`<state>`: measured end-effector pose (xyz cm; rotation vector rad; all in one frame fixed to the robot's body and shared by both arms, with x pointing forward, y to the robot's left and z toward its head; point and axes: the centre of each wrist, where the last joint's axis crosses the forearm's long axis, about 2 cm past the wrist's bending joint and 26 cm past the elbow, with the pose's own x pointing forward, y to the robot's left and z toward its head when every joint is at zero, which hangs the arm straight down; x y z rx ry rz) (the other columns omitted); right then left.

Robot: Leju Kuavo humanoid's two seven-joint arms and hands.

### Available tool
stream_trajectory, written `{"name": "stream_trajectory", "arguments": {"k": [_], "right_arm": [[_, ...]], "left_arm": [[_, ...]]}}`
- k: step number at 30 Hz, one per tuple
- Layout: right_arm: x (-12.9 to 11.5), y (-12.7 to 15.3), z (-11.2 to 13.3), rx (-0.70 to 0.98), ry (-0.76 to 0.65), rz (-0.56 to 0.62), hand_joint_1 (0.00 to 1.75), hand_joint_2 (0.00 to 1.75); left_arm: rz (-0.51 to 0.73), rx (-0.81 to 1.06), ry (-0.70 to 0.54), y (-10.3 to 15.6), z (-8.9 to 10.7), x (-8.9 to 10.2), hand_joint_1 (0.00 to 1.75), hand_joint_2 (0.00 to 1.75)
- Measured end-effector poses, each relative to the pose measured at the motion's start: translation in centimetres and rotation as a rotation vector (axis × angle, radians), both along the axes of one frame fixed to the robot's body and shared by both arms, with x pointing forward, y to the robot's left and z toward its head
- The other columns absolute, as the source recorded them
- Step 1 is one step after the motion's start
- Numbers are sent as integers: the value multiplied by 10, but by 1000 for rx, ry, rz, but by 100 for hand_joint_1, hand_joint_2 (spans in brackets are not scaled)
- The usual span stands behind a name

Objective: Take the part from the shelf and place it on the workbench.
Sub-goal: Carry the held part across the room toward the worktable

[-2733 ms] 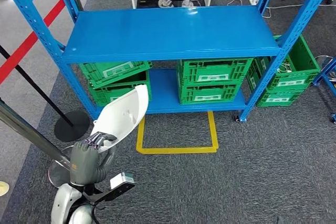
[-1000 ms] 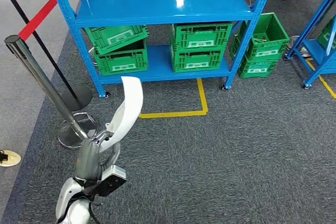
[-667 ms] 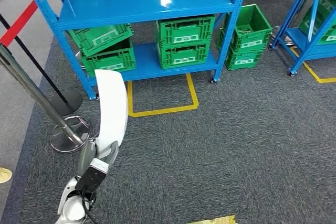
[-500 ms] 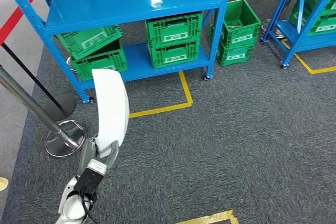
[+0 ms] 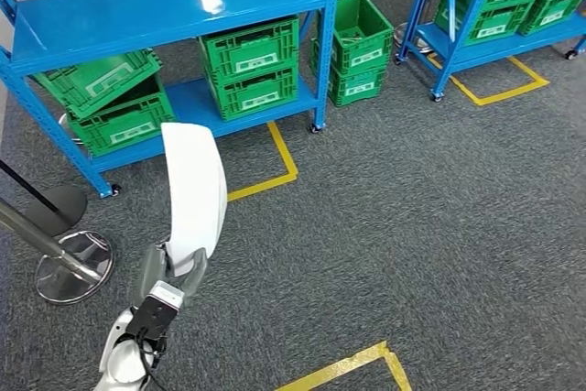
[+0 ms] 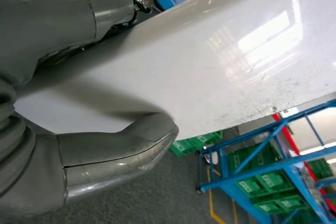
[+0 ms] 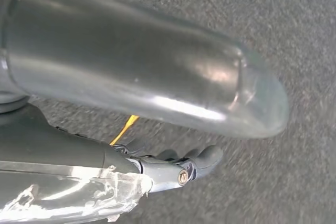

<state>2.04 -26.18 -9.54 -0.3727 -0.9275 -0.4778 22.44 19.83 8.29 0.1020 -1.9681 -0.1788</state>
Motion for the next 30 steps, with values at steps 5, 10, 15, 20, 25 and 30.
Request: {"name": "stream_trajectory", "arguments": {"k": [5,10,15,20,25,30], "right_arm": [[2,0,0,-10,2,-5,0,0],[4,1,0,-22,4,-22,0,0],[3,2,0,-28,8,-33,0,0],[4,3,1,-29,6,-37,0,0],[6,5,1,-37,8,-51,0,0],[4,7,0,-39,16,-48,0,0]], "left_arm": [[-3,1,11,0,-2,0,175,175],[0,-3,17,-1,-1,1,175,175],[1,-6,14,-1,0,2,175,175],[0,-4,21,-1,-2,1,175,175],[0,-3,24,-1,-3,1,175,175],[-3,-6,27,-2,-3,1,175,175]]}}
